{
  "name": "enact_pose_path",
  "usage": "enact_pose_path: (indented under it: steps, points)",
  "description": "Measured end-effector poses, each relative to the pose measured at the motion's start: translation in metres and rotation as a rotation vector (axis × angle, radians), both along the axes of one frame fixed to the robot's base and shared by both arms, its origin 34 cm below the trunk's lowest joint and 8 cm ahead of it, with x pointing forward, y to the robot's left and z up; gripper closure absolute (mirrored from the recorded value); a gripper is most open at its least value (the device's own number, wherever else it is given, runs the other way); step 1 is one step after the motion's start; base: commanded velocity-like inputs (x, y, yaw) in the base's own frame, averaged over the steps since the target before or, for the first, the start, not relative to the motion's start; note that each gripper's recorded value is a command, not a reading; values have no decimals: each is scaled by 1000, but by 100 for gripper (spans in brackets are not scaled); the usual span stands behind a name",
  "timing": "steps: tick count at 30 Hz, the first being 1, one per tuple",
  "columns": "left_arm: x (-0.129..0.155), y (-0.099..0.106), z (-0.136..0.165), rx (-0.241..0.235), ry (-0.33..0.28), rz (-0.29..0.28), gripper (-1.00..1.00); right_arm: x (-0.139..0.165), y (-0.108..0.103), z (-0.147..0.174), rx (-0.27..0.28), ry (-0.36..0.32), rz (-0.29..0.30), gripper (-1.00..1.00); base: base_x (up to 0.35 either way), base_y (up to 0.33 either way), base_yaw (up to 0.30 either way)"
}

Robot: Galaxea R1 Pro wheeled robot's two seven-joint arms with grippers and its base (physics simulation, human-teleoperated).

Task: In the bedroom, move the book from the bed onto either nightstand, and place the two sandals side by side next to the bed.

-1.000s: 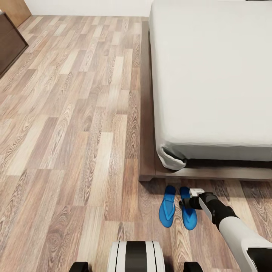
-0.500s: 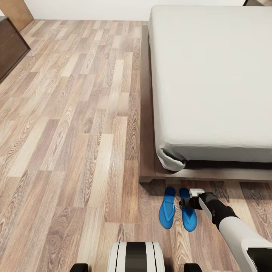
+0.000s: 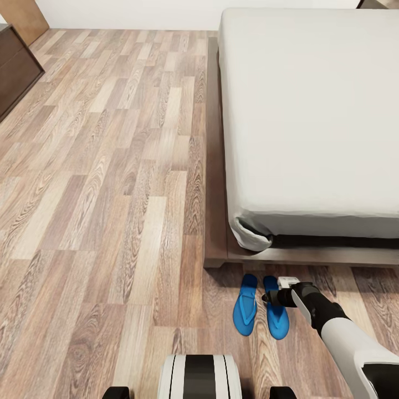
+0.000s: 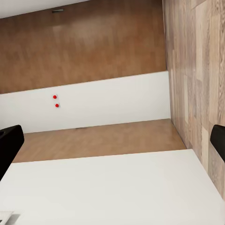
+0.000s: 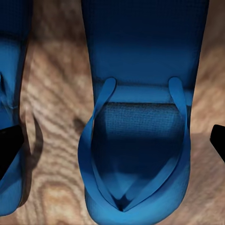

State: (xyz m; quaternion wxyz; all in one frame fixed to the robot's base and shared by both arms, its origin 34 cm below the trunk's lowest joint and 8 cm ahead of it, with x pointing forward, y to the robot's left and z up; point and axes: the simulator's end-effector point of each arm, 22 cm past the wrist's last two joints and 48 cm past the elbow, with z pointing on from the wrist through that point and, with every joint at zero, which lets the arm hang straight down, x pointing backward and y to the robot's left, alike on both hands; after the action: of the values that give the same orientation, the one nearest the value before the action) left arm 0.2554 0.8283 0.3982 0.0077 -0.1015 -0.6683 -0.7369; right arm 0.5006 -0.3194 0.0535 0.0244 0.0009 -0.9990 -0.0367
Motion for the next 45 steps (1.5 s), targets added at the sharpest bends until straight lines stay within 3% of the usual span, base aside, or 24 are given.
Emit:
enact_pose_path:
  steps: [21, 45]
  points:
    - [0, 0, 0, -1, 0, 0, -100, 0, 1, 0, 3, 0, 2, -100, 0, 0, 0]
    - [4, 0, 8, -1, -41, 0, -100, 17, 0, 18, 2, -41, 3, -100, 0, 0, 0]
